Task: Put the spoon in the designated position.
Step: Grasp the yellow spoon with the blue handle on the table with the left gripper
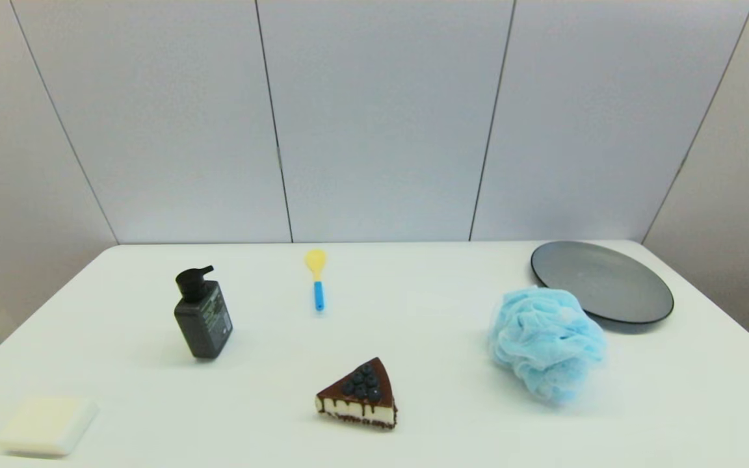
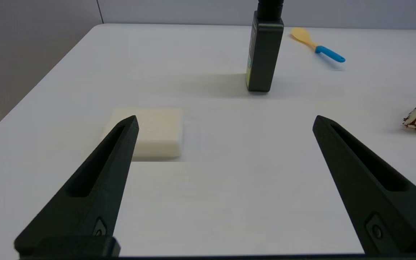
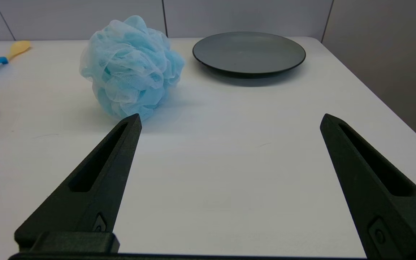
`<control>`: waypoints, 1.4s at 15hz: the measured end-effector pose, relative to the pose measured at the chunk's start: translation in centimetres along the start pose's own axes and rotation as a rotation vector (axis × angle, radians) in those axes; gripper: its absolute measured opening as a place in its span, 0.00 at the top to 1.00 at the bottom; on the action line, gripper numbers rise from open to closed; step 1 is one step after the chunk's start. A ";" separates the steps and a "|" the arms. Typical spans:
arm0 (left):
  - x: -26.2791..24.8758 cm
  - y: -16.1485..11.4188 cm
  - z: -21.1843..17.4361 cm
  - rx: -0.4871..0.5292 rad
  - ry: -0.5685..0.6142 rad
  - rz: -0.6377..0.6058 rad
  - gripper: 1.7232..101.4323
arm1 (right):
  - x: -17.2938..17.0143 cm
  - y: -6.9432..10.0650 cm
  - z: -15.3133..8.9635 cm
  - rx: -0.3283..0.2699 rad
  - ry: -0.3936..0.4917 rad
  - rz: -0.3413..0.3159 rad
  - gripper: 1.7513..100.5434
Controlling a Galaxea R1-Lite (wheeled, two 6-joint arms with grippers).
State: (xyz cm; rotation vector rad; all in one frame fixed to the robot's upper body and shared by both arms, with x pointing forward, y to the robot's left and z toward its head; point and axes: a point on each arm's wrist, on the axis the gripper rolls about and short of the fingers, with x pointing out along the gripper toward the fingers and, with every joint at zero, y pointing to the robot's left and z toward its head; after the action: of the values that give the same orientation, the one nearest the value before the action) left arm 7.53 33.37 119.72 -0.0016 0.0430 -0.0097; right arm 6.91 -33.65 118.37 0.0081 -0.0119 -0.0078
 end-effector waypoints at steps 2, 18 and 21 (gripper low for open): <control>1.0 0.0 2.2 0.000 0.032 -0.008 0.04 | 0.0 0.0 0.0 0.000 0.000 0.000 0.03; 21.8 -9.2 20.8 0.129 0.071 -0.771 0.04 | 0.0 0.0 0.0 0.000 0.000 0.000 0.03; 25.1 -12.5 20.5 0.127 0.118 -0.684 0.04 | 0.0 0.0 0.0 0.001 0.000 0.000 0.03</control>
State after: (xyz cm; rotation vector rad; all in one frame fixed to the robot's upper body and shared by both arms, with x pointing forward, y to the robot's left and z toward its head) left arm 33.37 20.64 139.14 0.1114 0.1579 -0.6965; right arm 6.91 -33.65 118.37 0.0089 -0.0120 -0.0078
